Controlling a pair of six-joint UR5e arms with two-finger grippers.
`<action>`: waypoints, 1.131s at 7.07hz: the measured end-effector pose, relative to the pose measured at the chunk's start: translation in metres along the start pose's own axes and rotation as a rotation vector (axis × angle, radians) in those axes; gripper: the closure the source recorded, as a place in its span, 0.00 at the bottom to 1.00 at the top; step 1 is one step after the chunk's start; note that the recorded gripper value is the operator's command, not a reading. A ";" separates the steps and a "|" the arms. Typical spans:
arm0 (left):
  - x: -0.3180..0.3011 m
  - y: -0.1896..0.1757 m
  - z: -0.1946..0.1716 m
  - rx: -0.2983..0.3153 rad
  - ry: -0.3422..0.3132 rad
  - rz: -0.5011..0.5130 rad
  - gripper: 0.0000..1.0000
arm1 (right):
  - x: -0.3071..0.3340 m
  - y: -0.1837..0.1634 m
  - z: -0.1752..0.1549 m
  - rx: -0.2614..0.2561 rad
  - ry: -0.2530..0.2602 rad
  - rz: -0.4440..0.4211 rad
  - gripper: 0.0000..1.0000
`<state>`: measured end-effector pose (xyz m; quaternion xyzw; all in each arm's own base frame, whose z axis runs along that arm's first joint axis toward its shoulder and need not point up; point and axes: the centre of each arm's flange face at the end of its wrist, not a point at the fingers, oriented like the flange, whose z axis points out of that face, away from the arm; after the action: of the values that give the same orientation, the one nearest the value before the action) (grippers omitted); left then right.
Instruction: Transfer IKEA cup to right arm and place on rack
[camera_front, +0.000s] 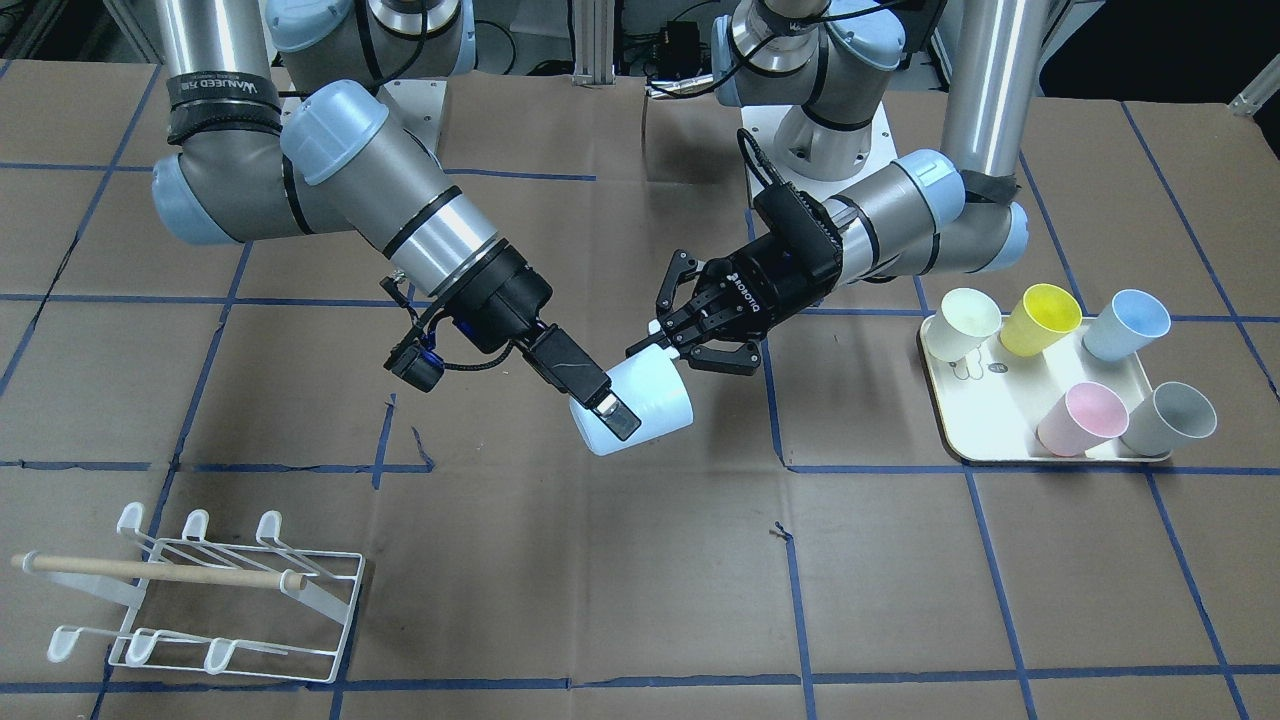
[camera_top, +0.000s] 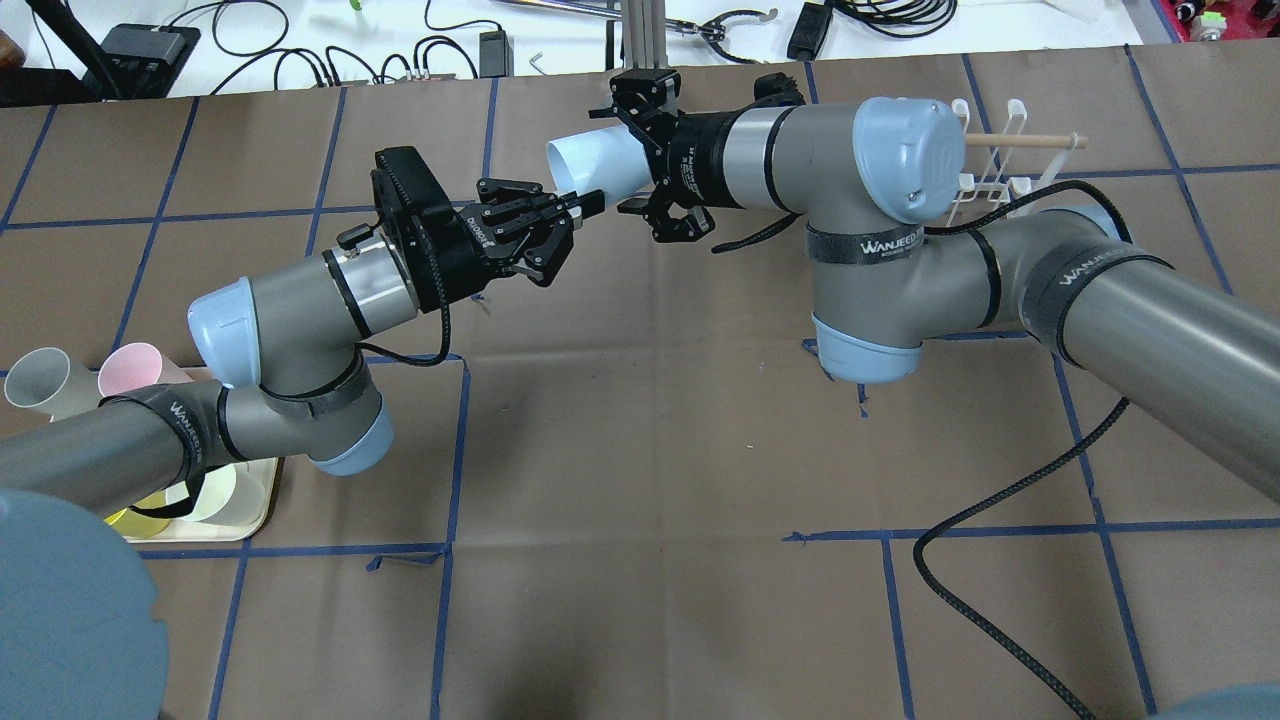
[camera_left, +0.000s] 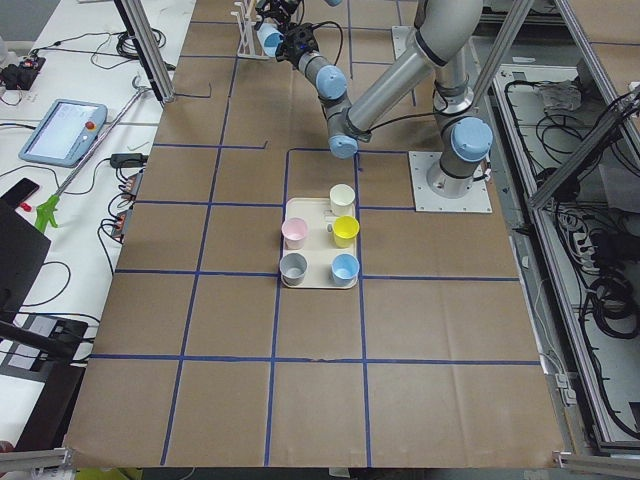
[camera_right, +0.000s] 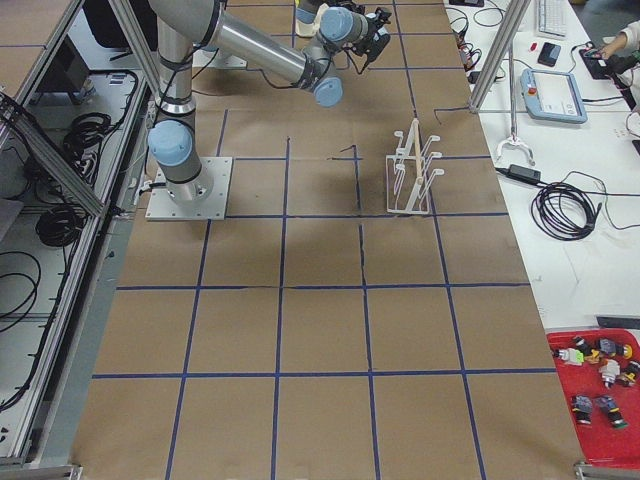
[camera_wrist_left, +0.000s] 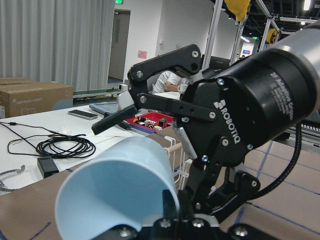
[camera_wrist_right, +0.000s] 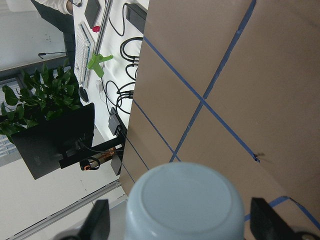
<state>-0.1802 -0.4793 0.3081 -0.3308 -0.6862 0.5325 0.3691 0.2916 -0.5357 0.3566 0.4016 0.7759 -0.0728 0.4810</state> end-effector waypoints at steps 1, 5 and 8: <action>0.000 0.000 0.000 0.000 0.000 0.000 0.92 | 0.000 0.000 0.001 -0.001 0.001 0.001 0.24; -0.002 -0.001 0.001 0.001 -0.004 0.003 0.87 | -0.003 0.000 0.000 -0.005 -0.006 -0.004 0.55; -0.003 -0.002 0.001 0.001 -0.010 0.005 0.42 | -0.007 0.001 -0.001 -0.006 -0.012 -0.010 0.56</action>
<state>-0.1795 -0.4826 0.3095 -0.3297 -0.6869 0.5354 0.3644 0.2932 -0.5389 0.3628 0.3959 0.7751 -0.0752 0.4867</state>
